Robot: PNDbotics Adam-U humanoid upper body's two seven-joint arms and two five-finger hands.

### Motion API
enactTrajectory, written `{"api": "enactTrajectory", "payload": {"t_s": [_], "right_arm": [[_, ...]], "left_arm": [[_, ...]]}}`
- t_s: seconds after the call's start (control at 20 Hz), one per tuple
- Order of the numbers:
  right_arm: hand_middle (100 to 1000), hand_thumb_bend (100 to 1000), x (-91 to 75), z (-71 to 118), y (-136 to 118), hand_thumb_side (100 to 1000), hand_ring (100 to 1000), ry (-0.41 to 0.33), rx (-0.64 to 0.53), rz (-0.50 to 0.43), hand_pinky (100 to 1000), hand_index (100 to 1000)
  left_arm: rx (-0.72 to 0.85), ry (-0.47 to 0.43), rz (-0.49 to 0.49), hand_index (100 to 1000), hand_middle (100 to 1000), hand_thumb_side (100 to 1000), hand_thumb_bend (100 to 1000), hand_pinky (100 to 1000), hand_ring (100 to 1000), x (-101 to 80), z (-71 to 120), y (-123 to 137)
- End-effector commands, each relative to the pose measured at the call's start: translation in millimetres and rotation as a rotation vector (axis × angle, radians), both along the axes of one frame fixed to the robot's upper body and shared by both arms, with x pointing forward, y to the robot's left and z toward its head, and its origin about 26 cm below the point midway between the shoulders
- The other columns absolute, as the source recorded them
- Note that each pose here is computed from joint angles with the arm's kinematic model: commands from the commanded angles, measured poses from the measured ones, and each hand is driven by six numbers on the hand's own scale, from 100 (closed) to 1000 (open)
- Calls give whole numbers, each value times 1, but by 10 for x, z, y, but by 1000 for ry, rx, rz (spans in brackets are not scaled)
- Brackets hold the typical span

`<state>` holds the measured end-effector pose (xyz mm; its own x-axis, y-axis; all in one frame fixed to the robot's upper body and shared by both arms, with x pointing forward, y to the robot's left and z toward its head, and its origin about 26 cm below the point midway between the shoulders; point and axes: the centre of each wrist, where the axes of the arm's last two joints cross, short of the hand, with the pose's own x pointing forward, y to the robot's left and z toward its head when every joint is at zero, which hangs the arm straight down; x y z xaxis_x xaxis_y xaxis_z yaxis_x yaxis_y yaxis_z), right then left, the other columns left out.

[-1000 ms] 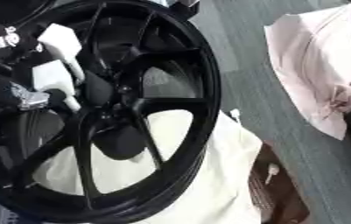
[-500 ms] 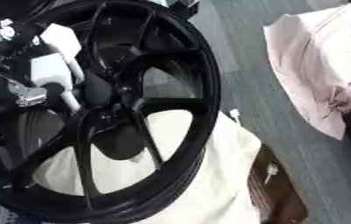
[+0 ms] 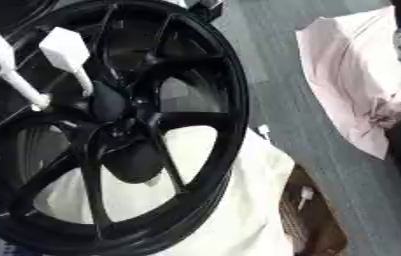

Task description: Pull the pin out of the wheel hub.

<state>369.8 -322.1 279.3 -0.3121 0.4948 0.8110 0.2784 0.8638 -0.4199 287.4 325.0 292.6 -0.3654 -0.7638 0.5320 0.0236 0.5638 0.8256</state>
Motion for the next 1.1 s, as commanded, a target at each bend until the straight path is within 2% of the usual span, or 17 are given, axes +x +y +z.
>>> {"api": "enactTrajectory", "payload": {"t_s": [0.05, 0.25, 0.35, 0.45, 0.65, 0.7, 0.75, 0.8, 0.85, 0.9, 1.05, 1.1], "right_arm": [[780, 107, -87, 179, -131, 638, 785, -54, -14, -38, 867, 826], [780, 102, -125, 178, -206, 639, 785, -69, 4, -64, 867, 826], [780, 100, -139, 173, -235, 639, 785, -74, 12, -74, 867, 826], [780, 100, -147, 164, -251, 639, 785, -76, 18, -80, 867, 826], [780, 100, -156, 148, -267, 638, 785, -75, 25, -84, 867, 826], [780, 100, -158, 145, -270, 638, 785, -75, 26, -85, 867, 826], [780, 100, -160, 140, -274, 638, 785, -75, 27, -86, 867, 826], [780, 100, -162, 134, -280, 638, 785, -74, 29, -88, 867, 826], [780, 100, -163, 128, -284, 638, 785, -72, 30, -90, 867, 826], [780, 100, -165, 122, -286, 639, 785, -71, 31, -91, 867, 826], [780, 100, -170, 111, -283, 640, 785, -70, 34, -95, 867, 826], [780, 100, -173, 111, -286, 641, 784, -71, 36, -97, 867, 826]], "left_arm": [[-154, -185, 182, 466, 342, 341, 255, 423, 328, -141, 95, 323], [-341, -262, 438, 486, 356, 353, 263, 461, 342, -307, -216, 682], [-362, -272, 519, 519, 385, 389, 325, 506, 371, -379, -357, 786], [-325, -275, 539, 533, 398, 394, 336, 522, 385, -427, -474, 855], [-236, -242, 520, 606, 467, 500, 441, 584, 455, -458, -666, 1020], [-220, -228, 514, 663, 522, 561, 511, 635, 512, -457, -704, 1054], [-200, -214, 508, 746, 622, 630, 607, 707, 611, -456, -737, 1086], [-172, -201, 509, 786, 699, 672, 688, 778, 701, -456, -762, 1120], [-137, -194, 519, 800, 738, 693, 738, 830, 753, -457, -780, 1153], [-98, -194, 544, 832, 781, 749, 831, 921, 839, -458, -791, 1191], [-25, -177, 603, 866, 807, 821, 911, 902, 843, -445, -845, 1272], [-19, -171, 609, 856, 791, 836, 881, 862, 821, -440, -853, 1288]]}}
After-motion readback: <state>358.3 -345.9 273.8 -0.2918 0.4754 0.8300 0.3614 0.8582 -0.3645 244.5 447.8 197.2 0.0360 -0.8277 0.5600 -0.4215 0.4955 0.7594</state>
